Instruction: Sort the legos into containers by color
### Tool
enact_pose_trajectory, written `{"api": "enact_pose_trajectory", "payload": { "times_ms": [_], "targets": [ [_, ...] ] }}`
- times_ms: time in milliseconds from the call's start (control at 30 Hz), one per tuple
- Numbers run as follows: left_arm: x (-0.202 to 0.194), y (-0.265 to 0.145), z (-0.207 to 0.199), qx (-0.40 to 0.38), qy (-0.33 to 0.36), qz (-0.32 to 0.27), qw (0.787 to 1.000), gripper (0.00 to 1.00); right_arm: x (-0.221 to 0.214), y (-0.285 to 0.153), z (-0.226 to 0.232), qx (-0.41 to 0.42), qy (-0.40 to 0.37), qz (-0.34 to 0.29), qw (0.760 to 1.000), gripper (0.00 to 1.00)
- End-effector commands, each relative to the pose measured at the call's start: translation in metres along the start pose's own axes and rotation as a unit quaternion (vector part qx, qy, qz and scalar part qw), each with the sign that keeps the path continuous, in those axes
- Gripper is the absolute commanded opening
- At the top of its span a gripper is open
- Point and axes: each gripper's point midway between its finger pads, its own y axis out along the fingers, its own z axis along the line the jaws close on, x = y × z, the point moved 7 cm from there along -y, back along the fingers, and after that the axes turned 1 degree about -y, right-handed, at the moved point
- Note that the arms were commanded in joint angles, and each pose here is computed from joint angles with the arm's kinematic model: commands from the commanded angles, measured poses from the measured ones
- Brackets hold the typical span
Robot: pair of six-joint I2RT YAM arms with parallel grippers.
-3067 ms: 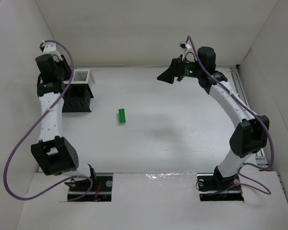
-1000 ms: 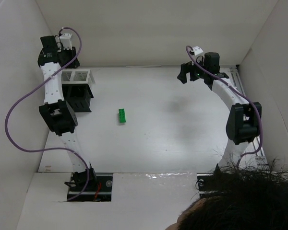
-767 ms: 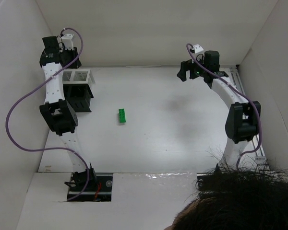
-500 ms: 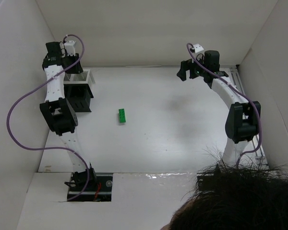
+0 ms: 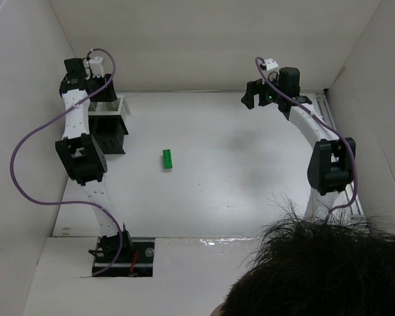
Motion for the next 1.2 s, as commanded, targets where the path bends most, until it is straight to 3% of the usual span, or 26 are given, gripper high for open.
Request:
{"api": "enact_pose_trajectory", "payload": {
  "times_ms": [0, 267, 467, 500, 567, 700, 833, 900, 933, 1033, 1167],
  "targets": [
    [0.019, -0.008, 0.001, 0.013, 0.002, -0.031, 0.999, 0.54, 0.025, 0.002, 0.003, 0.006, -0.014, -0.035, 0.999, 0.99],
    [0.062, -0.036, -0.005, 0.044, 0.027, -0.119, 0.992, 0.59, 0.032, 0.011, 0.027, 0.050, -0.059, -0.043, 0.996, 0.99],
    [0.091, -0.098, -0.026, 0.076, 0.024, -0.216, 0.973, 0.63, 0.046, 0.017, 0.070, 0.099, -0.081, -0.052, 0.990, 0.99],
    [0.079, -0.095, -0.027, 0.073, 0.013, -0.207, 0.975, 0.65, 0.049, 0.018, 0.080, 0.108, -0.078, -0.051, 0.990, 0.99],
    [0.084, -0.127, -0.036, 0.091, 0.017, -0.242, 0.966, 0.67, 0.044, 0.023, 0.111, 0.133, -0.079, -0.024, 0.988, 0.99],
    [0.062, -0.153, -0.044, 0.100, 0.010, -0.248, 0.964, 0.99, 0.043, 0.024, 0.170, 0.261, -0.125, -0.017, 0.957, 0.99],
    [0.037, -0.165, -0.042, 0.098, -0.017, -0.253, 0.962, 0.99, 0.039, 0.031, 0.213, 0.359, -0.215, -0.028, 0.908, 0.99],
    [0.037, -0.180, -0.042, 0.098, -0.027, -0.275, 0.956, 0.99, 0.018, 0.045, 0.229, 0.400, -0.238, 0.005, 0.885, 0.99],
    [0.034, -0.183, -0.042, 0.096, -0.032, -0.279, 0.955, 0.99, 0.033, 0.045, 0.231, 0.404, -0.242, -0.008, 0.882, 0.99],
    [0.027, -0.193, -0.049, 0.093, -0.033, -0.305, 0.947, 0.99, 0.009, 0.060, 0.256, 0.426, -0.225, 0.041, 0.875, 0.99],
    [0.011, -0.204, -0.052, 0.117, -0.050, -0.333, 0.934, 0.99, -0.002, 0.064, 0.287, 0.390, -0.163, 0.090, 0.902, 0.94]
  ]
}}
